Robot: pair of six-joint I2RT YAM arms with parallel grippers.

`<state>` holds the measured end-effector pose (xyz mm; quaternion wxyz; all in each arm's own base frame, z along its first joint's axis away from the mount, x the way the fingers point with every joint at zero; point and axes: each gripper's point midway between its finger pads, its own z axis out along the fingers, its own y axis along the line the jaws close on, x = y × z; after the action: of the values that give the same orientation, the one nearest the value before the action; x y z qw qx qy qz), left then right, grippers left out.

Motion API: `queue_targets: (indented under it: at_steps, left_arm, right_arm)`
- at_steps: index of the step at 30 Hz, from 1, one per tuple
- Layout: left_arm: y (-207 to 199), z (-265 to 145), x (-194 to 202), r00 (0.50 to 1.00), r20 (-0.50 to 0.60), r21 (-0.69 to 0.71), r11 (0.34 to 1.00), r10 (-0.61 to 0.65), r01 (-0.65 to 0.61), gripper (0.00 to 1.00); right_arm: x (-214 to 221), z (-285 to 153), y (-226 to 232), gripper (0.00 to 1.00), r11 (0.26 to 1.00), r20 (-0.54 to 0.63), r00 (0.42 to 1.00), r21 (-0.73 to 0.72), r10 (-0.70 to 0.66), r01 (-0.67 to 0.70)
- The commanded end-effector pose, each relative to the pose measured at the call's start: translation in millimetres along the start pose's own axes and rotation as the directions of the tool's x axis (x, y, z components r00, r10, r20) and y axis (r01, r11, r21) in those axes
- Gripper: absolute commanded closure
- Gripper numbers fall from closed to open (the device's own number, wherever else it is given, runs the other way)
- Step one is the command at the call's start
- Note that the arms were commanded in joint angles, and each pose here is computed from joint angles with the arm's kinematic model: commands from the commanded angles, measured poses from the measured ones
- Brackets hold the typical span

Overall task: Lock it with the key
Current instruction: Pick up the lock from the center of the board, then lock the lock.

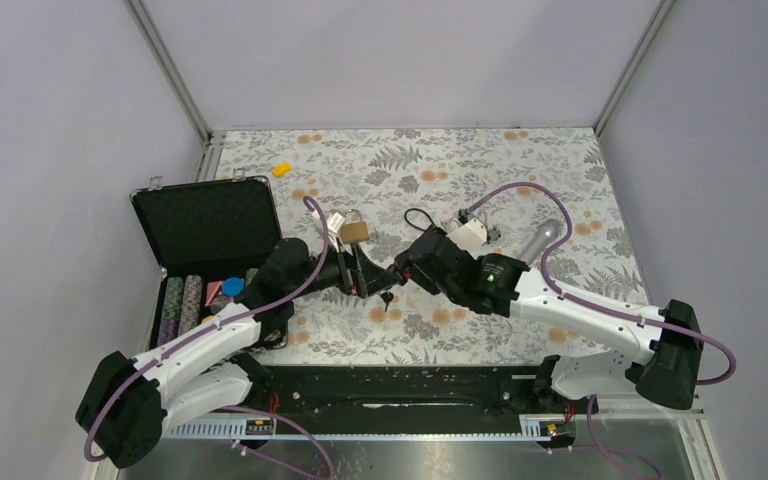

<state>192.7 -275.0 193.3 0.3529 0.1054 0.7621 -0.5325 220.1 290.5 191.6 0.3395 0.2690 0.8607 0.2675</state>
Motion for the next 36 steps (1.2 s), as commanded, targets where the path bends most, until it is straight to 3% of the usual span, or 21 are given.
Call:
queue_targets:
  at_steps: [1, 5, 7, 12, 15, 18, 22, 25, 29, 32, 36]
  left_arm:
    - [-22, 10, -28, 0.994, 0.084, 0.055, 0.996, 0.066, -0.071, 0.05]
    - [-22, 18, -31, 0.994, 0.087, 0.051, 0.996, 0.063, -0.068, 0.12]
    - [-23, 19, -31, 0.994, 0.09, 0.055, 0.996, 0.065, -0.07, 0.22]
    - [-22, 22, -31, 0.995, 0.085, 0.054, 0.997, 0.055, -0.06, 0.54]
    - [-21, 25, -31, 0.996, 0.065, 0.038, 0.998, 0.053, -0.056, 0.81]
    - [-22, 25, -33, 0.996, 0.062, 0.041, 0.997, 0.06, -0.063, 1.0]
    - [-25, 25, -38, 0.994, 0.063, 0.03, 0.996, 0.087, -0.089, 1.0]
    - [-29, 22, -39, 0.991, 0.043, 0.029, 0.991, 0.129, -0.13, 1.0]
    - [-39, 17, -42, 0.98, 0.029, 0.054, 0.978, 0.198, -0.2, 1.0]
    - [-52, 12, -45, 0.969, 0.028, 0.097, 0.965, 0.244, -0.246, 1.0]
    - [-82, 8, -45, 0.958, 0.013, 0.239, 0.93, 0.285, -0.28, 1.0]
  right_arm:
    - [-5, -13, 34, 0.54, 0.989, -0.032, 0.997, -0.124, 0.073, -0.076]
    - [1, -12, 37, 0.55, 0.988, -0.063, 0.995, -0.133, 0.073, -0.081]
    - [1, -11, 35, 0.54, 0.988, -0.062, 0.995, -0.131, 0.076, -0.084]
    - [0, -10, 31, 0.53, 0.989, -0.065, 0.996, -0.127, 0.069, -0.076]
    - [1, -9, 29, 0.51, 0.99, -0.071, 0.996, -0.123, 0.053, -0.062]
    - [-2, -5, 23, 0.37, 0.993, -0.056, 0.998, -0.114, 0.032, -0.039]
    - [-28, 5, -2, 0.09, 0.993, 0.072, 0.994, -0.075, -0.087, 0.092]
    - [-46, 7, -13, 0.02, 0.978, 0.105, 0.983, -0.126, -0.152, 0.165]
    - [-47, -14, 5, 0.01, 0.842, 0.087, 0.93, -0.401, -0.357, 0.36]
    - [-48, -31, 5, 0.02, 0.704, 0.136, 0.845, -0.493, -0.518, 0.511]
    - [-47, -52, 13, 0.16, 0.533, 0.21, 0.773, -0.616, -0.599, 0.58]
